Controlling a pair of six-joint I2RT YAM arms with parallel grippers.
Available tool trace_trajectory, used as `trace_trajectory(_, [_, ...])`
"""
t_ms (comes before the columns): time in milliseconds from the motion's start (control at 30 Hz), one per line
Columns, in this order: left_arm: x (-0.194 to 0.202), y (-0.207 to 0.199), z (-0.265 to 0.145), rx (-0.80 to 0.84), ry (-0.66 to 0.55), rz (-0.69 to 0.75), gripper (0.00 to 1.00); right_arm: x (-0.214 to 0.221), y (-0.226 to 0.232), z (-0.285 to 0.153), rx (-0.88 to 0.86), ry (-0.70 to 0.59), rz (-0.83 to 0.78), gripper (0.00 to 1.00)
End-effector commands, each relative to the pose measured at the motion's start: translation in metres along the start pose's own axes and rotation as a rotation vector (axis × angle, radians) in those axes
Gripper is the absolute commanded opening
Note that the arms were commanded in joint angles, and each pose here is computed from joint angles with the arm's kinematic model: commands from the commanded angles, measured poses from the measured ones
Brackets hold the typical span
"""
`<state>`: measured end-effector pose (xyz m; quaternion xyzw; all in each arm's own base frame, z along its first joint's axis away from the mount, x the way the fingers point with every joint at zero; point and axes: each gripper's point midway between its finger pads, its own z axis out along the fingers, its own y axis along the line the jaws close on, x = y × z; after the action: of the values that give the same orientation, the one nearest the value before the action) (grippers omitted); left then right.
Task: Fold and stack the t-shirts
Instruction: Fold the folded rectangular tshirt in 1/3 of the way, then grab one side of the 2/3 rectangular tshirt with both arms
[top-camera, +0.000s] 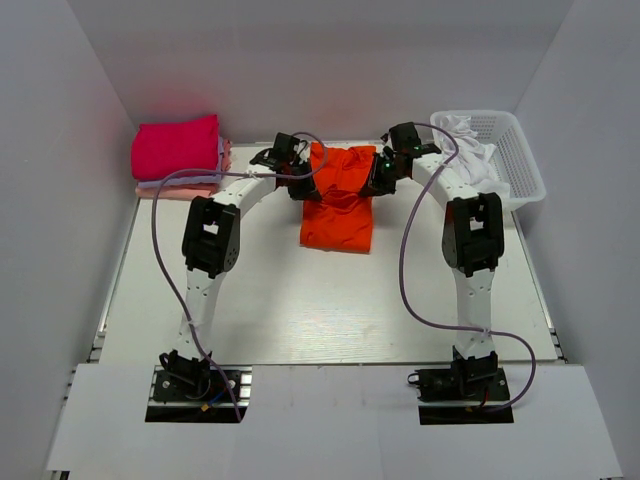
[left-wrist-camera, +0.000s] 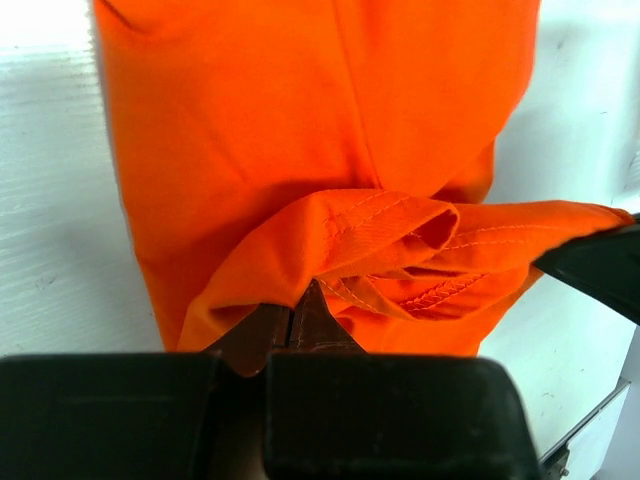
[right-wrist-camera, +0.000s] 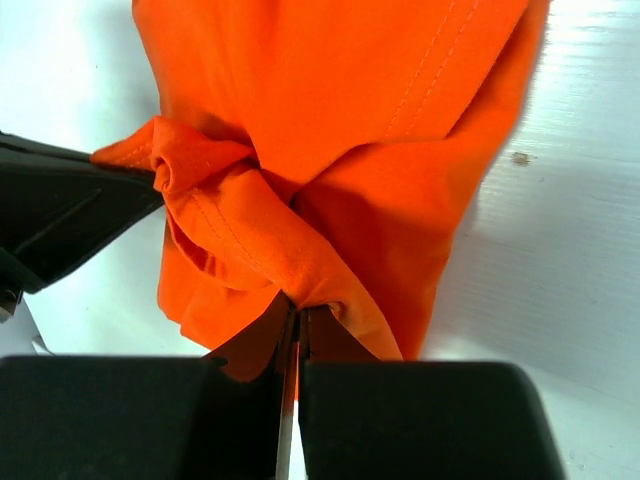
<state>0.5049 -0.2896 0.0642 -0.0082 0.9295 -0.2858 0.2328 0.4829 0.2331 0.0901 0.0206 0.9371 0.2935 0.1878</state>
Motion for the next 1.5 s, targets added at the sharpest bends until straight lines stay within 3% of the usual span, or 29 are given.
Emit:
trace_trajectory(0, [-0.026, -0.028, -0.021, 0.076, -0.069, 0.06, 0.01, -0.017, -0.001, -0.005, 0.014, -0.059, 0.011, 0.0])
trace_trajectory(100, [-0.033, -0.023, -0.02, 0.041, -0.095, 0.06, 0.02, -0.016, -0.007, 0.003, 0.005, -0.038, 0.03, 0.0])
trace_trajectory(200, [-0.036, -0.017, -0.02, 0.001, -0.104, 0.044, 0.11, -0.02, -0.011, 0.011, -0.021, -0.026, 0.039, 0.13])
trace_trajectory(267, [-0.04, -0.007, -0.02, -0.04, -0.109, 0.005, 0.29, -0.03, -0.005, 0.008, -0.053, -0.04, 0.03, 0.25])
trace_trajectory(300, [-0.039, -0.004, -0.02, -0.058, -0.108, -0.008, 0.36, -0.033, -0.002, 0.01, -0.085, -0.035, 0.022, 0.88])
trace_trajectory(333, [-0.042, 0.0, -0.022, -0.062, -0.113, -0.015, 0.96, -0.038, 0.0, 0.008, -0.097, -0.046, 0.005, 0.9])
trace_trajectory(367, [-0.044, -0.003, -0.025, -0.057, -0.12, -0.021, 1.0, -0.048, 0.003, 0.001, -0.108, -0.069, -0.001, 0.9])
trace_trajectory(533, [-0.058, -0.015, -0.047, -0.021, -0.151, -0.007, 1.0, -0.061, 0.027, -0.038, -0.135, -0.157, -0.072, 0.9])
trace_trajectory(633, [-0.054, -0.021, -0.066, -0.012, -0.15, 0.031, 1.0, -0.043, 0.027, -0.051, -0.121, -0.145, -0.113, 0.9])
trace_trajectory(767, [-0.004, -0.004, -0.079, -0.036, -0.031, 0.064, 1.0, 0.02, -0.002, -0.05, -0.07, -0.01, -0.086, 0.9])
trace_trajectory(833, [0.032, 0.012, -0.079, -0.065, 0.043, 0.097, 1.0, 0.043, -0.001, -0.059, -0.097, -0.013, -0.086, 0.9])
trace_trajectory(900, [0.045, 0.005, -0.09, -0.027, 0.047, 0.128, 1.0, 0.08, -0.016, -0.057, -0.101, 0.032, -0.049, 0.9])
trace_trajectory(1100, [0.088, 0.013, -0.076, 0.066, 0.097, 0.076, 1.0, 0.122, -0.011, -0.052, -0.184, 0.126, -0.008, 0.9])
trace_trajectory(1367, [0.1, 0.019, -0.062, 0.093, 0.104, 0.067, 0.75, 0.131, -0.025, -0.032, -0.174, 0.162, 0.005, 0.9])
trace_trajectory(1467, [0.103, 0.025, -0.061, 0.068, 0.105, 0.063, 0.71, 0.133, -0.027, -0.025, -0.185, 0.18, 0.022, 0.9])
